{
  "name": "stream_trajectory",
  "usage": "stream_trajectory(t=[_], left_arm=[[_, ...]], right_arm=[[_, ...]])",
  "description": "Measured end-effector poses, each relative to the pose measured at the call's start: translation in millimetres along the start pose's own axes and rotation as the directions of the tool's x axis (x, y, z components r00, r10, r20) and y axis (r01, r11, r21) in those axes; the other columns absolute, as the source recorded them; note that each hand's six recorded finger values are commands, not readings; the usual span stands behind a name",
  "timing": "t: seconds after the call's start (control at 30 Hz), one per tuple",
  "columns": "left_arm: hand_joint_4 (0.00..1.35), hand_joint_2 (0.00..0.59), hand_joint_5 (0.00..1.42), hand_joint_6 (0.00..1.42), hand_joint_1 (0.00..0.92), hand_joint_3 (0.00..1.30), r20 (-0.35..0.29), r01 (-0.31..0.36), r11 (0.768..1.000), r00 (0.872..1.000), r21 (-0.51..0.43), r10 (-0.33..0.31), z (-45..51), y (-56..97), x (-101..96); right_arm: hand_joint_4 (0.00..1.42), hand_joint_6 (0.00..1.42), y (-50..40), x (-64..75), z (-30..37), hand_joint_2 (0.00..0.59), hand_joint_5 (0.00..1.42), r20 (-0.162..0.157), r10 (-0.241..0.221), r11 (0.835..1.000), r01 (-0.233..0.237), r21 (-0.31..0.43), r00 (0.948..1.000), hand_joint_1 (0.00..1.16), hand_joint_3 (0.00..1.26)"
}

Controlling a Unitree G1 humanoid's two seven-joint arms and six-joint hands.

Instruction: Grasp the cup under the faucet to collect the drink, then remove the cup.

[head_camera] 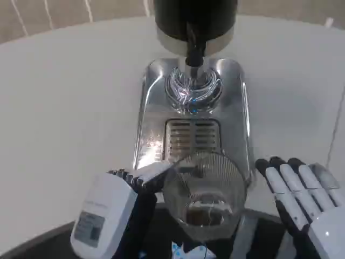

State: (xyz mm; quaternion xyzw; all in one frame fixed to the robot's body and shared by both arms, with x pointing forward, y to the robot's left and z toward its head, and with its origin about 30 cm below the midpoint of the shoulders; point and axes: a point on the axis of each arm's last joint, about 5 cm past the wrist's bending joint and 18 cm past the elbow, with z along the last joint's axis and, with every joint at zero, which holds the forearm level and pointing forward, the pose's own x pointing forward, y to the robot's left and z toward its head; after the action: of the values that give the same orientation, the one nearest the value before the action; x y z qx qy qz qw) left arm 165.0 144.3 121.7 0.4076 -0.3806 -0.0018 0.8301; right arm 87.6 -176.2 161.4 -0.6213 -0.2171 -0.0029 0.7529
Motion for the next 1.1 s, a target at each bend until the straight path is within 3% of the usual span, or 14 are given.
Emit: stream_trajectory(t=[0.33, 0.47, 0.73, 0.87, 1.1], left_arm=[[1.24, 0.108, 1.42, 1.42, 0.613, 1.14, -0.015, 0.008, 1.0, 1.0, 0.002, -0.008, -2.4, -0.8, 0.2], [1.24, 0.108, 1.42, 1.42, 0.613, 1.14, -0.04, 0.023, 1.0, 0.999, 0.011, -0.023, -9.7, -6.0, 5.8], [1.24, 0.108, 1.42, 1.42, 0.613, 1.14, -0.074, 0.036, 0.999, 0.997, 0.02, -0.035, -30.9, -17.9, 37.4], [1.24, 0.109, 1.42, 1.42, 0.613, 1.14, -0.098, 0.03, 0.999, 0.995, 0.022, -0.028, -38.7, -22.3, 51.5], [1.24, 0.109, 1.42, 1.42, 0.613, 1.14, -0.155, 0.054, 0.998, 0.987, 0.036, -0.048, -56.3, -30.7, 68.3]], right_arm=[[0.0, 0.0, -2.4, -1.4, 4.5, 0.401, 0.0, -0.01, 0.02, 1.0, -0.02, 0.011, 0.9998, 0.58, 0.0], [0.0, 0.0, -3.7, -0.9, 4.8, 0.401, 0.0, -0.02, 0.012, 1.0, -0.012, 0.011, 0.9997, 0.58, 0.0], [0.0, 0.0, -3.2, -2.0, 5.0, 0.406, 0.0, -0.09, 0.003, 1.0, -0.003, 0.001, 0.9959, 0.62, 0.0], [0.0, 0.0, -1.9, -2.3, 5.6, 0.406, 0.0, -0.169, -0.007, 1.0, 0.005, -0.015, 0.9855, 0.62, 0.0], [0.0, 0.0, -1.3, -2.6, 6.7, 0.412, 0.0, -0.176, 0.0, 1.0, -0.002, -0.013, 0.9844, 0.62, 0.0]])
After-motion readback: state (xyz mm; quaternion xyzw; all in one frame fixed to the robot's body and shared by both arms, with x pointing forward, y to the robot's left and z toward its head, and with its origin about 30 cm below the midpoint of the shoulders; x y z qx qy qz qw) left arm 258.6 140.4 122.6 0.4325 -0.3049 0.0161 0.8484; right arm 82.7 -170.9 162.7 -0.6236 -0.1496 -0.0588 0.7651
